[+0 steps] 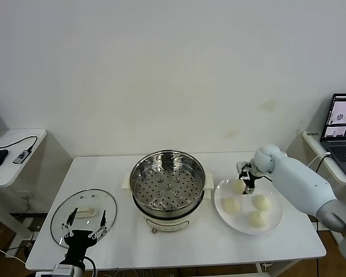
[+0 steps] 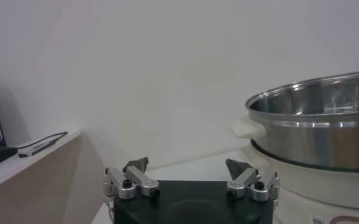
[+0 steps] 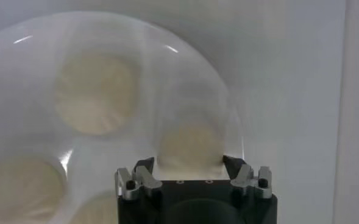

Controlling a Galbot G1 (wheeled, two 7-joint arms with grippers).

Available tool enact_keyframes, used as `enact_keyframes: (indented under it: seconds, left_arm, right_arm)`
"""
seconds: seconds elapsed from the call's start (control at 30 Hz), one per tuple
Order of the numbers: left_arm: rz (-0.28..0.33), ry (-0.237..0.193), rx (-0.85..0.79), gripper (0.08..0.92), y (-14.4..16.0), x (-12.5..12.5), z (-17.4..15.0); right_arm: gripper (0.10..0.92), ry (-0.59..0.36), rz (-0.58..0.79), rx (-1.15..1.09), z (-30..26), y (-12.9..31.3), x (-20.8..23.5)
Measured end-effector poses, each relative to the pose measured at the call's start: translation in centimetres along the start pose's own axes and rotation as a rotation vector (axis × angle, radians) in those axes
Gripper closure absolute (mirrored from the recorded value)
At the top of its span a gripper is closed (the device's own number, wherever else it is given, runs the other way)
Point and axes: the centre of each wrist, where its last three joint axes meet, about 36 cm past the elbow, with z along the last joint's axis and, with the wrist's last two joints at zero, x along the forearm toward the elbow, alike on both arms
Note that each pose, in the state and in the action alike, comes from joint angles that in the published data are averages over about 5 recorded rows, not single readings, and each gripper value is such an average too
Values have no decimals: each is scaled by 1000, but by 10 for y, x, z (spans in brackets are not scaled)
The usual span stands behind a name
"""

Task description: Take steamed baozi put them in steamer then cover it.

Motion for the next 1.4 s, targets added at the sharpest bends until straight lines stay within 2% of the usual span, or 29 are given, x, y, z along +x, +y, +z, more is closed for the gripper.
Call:
enact_keyframes:
  seconds: [0.37,0.53,0.97,1.2,1.4]
  left_arm:
    - [1,-3,3,177,-1,1,-2]
    - [1,-3,5,177,-1,2,-3]
    - [11,14,54,177,-2,4,-4]
    - [19,20,83,177,-4,7,-5]
    - [19,20,97,177,-5,8,-6]
  right_arm:
    - [515,3,8,-3,4,0,7]
    - [522,-3,25,6,5,-3,23]
    - [513,-104,150,89,-11,-39,140]
    - [513,-206,217,195,-53,-60,205]
    - [513,-278,225,321,-105,-69,228]
